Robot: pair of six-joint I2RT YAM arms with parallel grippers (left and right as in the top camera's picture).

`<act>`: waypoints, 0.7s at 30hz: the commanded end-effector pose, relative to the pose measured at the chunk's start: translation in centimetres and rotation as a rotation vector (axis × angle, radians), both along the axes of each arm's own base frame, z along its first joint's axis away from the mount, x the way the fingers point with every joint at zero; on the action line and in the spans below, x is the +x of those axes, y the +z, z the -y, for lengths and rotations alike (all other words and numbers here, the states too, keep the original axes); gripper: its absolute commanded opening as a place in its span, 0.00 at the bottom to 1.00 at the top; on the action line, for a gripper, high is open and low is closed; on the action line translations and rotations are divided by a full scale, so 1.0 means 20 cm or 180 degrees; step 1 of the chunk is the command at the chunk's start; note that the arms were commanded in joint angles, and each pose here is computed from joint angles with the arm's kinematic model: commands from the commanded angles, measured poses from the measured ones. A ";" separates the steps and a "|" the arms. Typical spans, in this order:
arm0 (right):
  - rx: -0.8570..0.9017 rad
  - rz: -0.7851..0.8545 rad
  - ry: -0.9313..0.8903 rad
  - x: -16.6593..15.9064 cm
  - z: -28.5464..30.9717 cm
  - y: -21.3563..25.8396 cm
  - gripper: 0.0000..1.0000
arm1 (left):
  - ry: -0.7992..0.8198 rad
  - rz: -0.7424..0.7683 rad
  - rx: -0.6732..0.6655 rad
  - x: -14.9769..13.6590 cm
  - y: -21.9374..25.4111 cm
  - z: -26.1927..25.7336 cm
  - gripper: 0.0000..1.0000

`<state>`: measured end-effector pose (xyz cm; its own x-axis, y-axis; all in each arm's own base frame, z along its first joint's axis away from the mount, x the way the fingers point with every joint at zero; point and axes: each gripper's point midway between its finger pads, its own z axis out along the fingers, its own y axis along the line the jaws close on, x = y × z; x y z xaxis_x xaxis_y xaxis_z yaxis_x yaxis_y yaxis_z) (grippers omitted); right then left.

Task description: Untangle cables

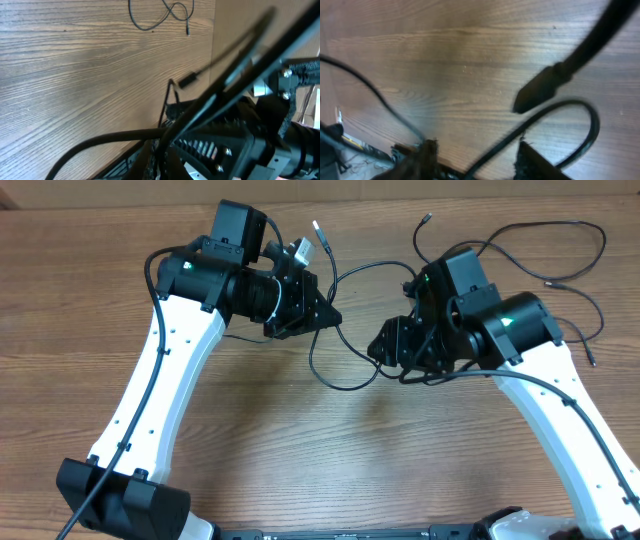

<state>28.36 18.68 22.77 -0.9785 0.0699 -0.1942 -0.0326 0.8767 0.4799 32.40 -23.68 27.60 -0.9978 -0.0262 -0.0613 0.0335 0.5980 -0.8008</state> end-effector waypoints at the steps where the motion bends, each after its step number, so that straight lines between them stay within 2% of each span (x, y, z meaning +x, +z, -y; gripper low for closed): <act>1: 0.0092 0.0140 0.0023 0.04 -0.02 0.06 0.41 | -0.0029 0.0097 -0.0160 -0.03 0.12 0.01 0.04; 4: 0.0139 0.0171 -0.0065 0.07 -0.03 0.07 0.37 | -0.0029 0.0096 -0.0162 -0.03 0.12 0.01 0.04; 6: 0.0153 0.0164 -0.0113 0.07 -0.03 0.07 0.30 | -0.0025 0.0089 -0.0164 -0.03 0.12 0.01 0.04; 7: 0.0141 0.0172 -0.0124 0.08 -0.03 0.07 0.18 | -0.0024 0.0088 -0.0164 -0.03 0.12 0.01 0.04; 9: 0.0079 0.0172 -0.0199 0.08 -0.01 0.06 0.04 | -0.0026 0.0089 -0.0165 -0.03 0.12 0.01 0.04; 15: -0.0259 0.0215 -0.0618 0.13 0.10 0.03 0.04 | -0.0040 0.0123 -0.0151 -0.03 0.12 0.01 0.04; 17: -0.0390 0.0258 -0.0790 0.15 0.15 0.02 0.04 | 0.0022 0.0181 0.0003 -0.01 0.09 -0.01 0.07; 18: -0.0427 0.0279 -0.0839 0.16 0.17 0.02 0.04 | 0.0094 0.0192 0.0147 0.01 0.05 -0.04 0.12; 20: -0.0454 0.0329 -0.0867 0.17 0.18 0.04 0.04 | 0.0178 0.0179 0.0334 0.01 0.01 -0.08 0.49; 21: -0.0478 0.0366 -0.0889 0.17 0.19 0.05 0.04 | 0.0192 0.0170 0.0392 0.01 0.00 -0.09 0.75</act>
